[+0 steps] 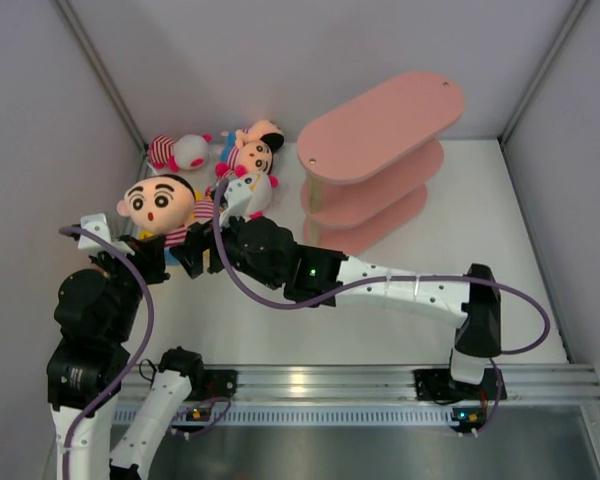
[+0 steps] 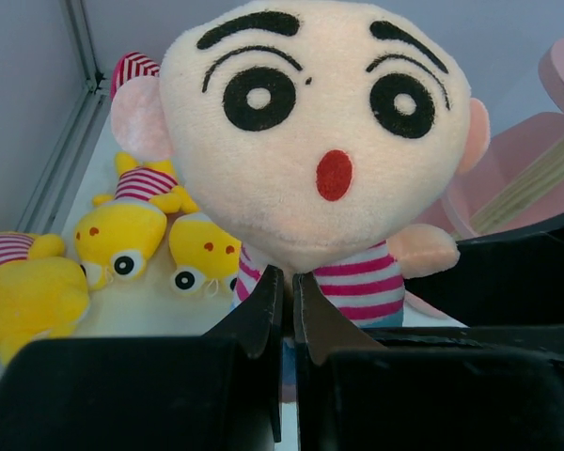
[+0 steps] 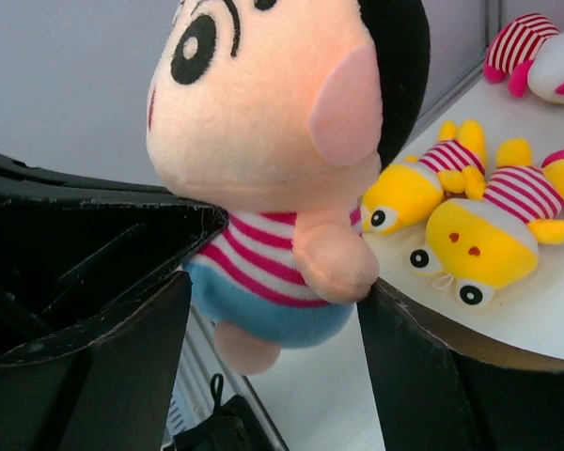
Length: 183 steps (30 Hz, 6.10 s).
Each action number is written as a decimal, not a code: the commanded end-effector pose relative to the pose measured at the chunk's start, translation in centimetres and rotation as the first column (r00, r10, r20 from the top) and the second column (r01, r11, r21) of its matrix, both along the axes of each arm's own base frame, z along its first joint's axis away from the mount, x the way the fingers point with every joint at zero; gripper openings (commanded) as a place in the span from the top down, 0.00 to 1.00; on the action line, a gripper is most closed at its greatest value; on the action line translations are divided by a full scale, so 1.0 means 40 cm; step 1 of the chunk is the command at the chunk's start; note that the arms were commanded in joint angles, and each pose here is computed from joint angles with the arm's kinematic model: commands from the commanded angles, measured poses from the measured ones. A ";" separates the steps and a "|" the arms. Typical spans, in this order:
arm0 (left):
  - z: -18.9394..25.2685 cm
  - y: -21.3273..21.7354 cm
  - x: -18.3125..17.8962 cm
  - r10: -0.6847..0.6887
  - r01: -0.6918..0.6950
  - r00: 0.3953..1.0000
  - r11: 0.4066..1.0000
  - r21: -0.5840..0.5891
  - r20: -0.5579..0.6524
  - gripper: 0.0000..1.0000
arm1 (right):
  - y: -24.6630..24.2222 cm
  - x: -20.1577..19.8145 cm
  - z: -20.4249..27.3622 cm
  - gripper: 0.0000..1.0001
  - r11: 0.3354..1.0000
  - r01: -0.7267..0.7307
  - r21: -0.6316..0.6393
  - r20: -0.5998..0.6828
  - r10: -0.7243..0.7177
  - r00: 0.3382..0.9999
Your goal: Place and organize the stuffed toys onto the shelf
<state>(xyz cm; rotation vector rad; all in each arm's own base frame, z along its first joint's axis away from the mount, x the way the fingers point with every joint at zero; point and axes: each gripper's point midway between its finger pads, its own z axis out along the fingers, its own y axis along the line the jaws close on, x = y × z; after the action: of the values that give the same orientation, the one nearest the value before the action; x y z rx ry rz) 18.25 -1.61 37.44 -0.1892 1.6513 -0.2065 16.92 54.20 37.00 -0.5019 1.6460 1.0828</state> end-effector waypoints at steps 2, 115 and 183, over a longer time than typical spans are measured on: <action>0.044 -0.044 -0.015 -0.095 0.098 0.993 0.994 -0.040 0.066 1.00 | 0.038 0.027 0.037 0.41 0.999 0.018 0.049 -0.016 -0.017 1.000; 0.004 -0.084 -0.047 -0.322 0.282 0.945 0.892 0.354 0.058 0.10 | -1.264 0.457 0.246 0.26 0.762 0.648 0.007 -0.046 -0.647 0.761; -0.275 -0.142 0.609 -0.260 0.382 0.909 0.832 0.402 -0.327 0.27 | -1.030 0.346 0.206 0.44 0.905 0.402 -0.137 0.159 -0.381 0.911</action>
<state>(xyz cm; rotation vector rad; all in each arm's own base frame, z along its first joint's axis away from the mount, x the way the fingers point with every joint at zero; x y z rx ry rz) 36.99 -6.02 22.89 0.4861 2.1296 -0.0794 31.96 12.55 43.45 -0.2627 1.7418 0.6146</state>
